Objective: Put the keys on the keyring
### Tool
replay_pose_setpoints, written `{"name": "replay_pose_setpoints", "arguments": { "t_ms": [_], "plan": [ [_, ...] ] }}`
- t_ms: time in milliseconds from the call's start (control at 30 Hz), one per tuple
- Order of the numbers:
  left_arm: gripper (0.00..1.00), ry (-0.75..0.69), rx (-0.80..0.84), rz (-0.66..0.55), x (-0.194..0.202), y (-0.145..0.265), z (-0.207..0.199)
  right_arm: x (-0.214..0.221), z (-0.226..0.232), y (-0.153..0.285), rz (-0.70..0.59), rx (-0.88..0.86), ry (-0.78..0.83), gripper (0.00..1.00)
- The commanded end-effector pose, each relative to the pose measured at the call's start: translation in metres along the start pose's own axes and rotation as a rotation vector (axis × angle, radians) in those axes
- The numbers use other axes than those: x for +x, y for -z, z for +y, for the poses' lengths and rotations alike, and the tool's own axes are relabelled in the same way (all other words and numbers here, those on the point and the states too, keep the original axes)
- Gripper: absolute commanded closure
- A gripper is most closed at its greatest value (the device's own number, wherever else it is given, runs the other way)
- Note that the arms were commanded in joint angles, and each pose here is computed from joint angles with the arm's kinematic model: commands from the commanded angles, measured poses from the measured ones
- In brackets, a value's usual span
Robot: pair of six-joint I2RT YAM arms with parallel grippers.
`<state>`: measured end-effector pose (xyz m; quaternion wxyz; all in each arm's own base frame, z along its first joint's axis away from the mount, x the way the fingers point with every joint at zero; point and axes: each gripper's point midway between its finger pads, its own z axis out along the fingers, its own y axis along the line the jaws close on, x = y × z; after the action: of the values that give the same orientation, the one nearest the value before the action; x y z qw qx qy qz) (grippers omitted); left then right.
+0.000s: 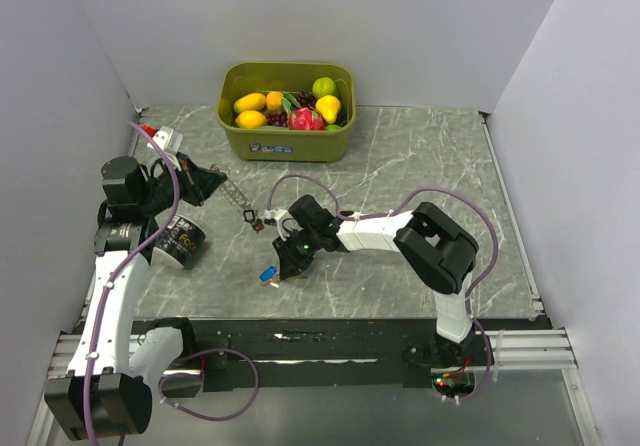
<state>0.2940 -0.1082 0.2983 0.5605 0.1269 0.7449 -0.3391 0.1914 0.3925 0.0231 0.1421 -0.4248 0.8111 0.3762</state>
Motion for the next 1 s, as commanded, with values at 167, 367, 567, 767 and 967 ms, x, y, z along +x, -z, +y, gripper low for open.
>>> {"name": "replay_pose_setpoints", "arguments": {
  "t_ms": [167, 367, 567, 767, 967],
  "plan": [
    [0.99, -0.058, 0.053, -0.063, -0.02, 0.003, -0.013, -0.008, -0.004, -0.001, -0.021, 0.049, -0.001, 0.9],
    [0.99, -0.061, 0.054, -0.064, -0.02, 0.003, -0.013, -0.011, 0.003, 0.005, -0.058, 0.029, -0.004, 1.0],
    [0.99, -0.062, 0.065, -0.06, -0.019, 0.003, -0.014, -0.01, 0.007, 0.022, -0.097, 0.034, -0.006, 1.0],
    [0.99, -0.067, 0.076, -0.055, -0.018, 0.003, -0.016, -0.024, 0.01, 0.045, -0.185, 0.035, 0.019, 1.0],
    [0.99, -0.069, 0.097, -0.051, -0.016, 0.002, -0.019, -0.026, 0.008, 0.066, -0.231, 0.046, 0.018, 1.0]
  ]
}}
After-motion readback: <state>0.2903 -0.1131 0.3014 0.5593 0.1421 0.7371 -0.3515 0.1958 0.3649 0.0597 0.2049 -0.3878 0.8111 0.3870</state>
